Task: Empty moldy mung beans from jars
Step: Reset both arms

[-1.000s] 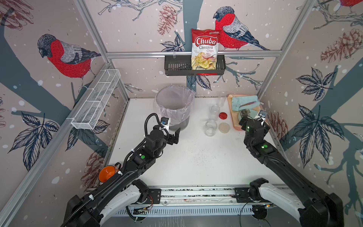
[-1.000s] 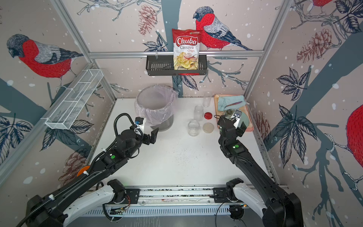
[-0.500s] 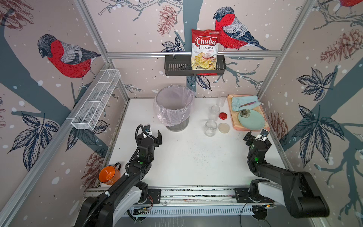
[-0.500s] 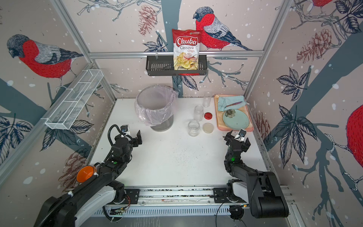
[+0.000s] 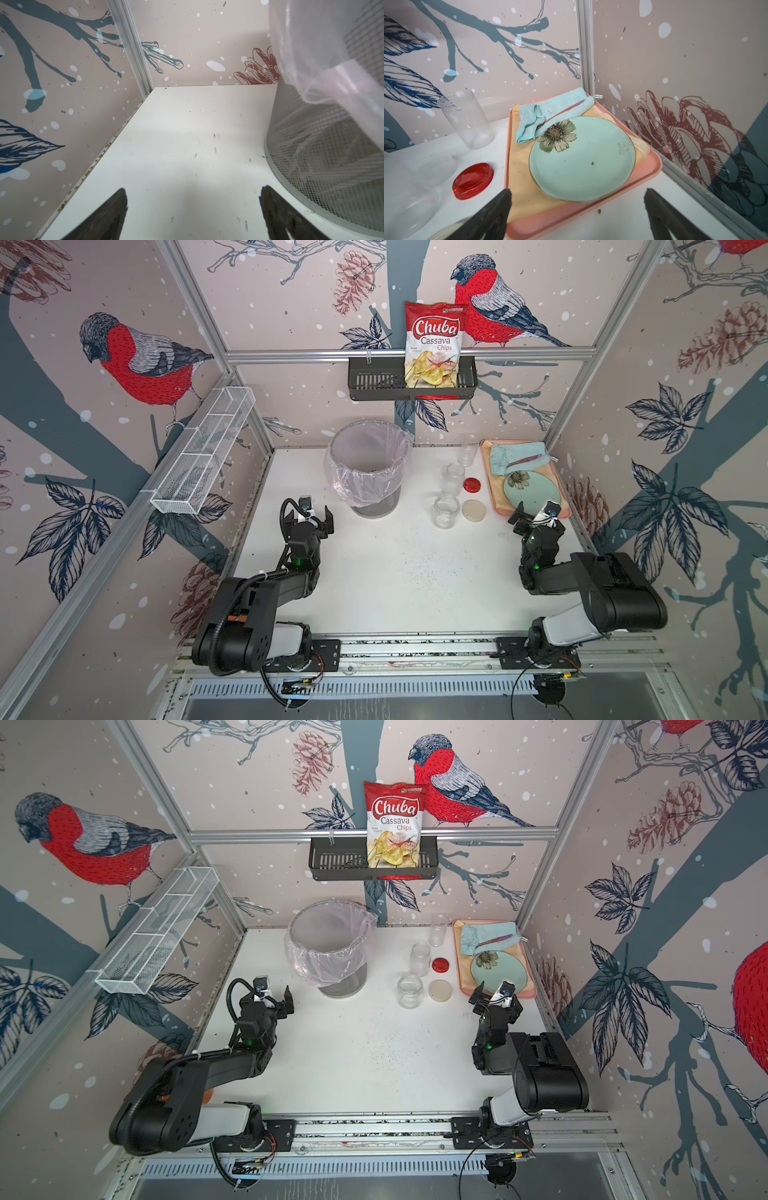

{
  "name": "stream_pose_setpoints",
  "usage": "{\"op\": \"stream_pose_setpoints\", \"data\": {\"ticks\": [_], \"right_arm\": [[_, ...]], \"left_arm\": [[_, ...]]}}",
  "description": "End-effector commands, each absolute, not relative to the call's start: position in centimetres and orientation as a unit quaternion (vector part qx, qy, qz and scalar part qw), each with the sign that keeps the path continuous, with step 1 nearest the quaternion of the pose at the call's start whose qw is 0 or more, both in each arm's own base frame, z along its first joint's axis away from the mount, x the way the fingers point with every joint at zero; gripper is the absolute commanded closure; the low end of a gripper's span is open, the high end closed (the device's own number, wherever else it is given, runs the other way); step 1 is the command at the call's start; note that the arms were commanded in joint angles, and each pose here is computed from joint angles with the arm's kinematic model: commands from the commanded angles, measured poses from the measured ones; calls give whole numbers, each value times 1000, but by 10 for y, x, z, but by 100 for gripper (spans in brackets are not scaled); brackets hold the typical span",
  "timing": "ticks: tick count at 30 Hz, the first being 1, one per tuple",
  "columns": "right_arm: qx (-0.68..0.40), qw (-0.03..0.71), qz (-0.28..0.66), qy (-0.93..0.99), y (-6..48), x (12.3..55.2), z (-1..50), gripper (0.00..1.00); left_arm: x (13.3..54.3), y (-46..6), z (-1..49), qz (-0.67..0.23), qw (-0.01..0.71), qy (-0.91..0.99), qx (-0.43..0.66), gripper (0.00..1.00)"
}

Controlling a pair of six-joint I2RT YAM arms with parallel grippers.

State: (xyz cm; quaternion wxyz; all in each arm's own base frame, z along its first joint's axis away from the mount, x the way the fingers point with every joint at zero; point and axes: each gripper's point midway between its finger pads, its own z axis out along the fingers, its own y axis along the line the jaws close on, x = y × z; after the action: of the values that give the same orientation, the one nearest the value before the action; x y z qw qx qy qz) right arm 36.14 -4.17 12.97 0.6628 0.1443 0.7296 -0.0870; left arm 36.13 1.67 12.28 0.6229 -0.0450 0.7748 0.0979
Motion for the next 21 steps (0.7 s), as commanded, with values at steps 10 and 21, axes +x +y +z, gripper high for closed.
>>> {"op": "stream_pose_setpoints", "data": {"ticks": [10,21], "right_arm": [[145,660,-85,733,-42,363,129,0],[143,654,-84,738,-41,367,126,0]], "left_arm": [[381,10,123,48,645,762,-36,1],[381,10,124,49,646,761,-36,1]]}}
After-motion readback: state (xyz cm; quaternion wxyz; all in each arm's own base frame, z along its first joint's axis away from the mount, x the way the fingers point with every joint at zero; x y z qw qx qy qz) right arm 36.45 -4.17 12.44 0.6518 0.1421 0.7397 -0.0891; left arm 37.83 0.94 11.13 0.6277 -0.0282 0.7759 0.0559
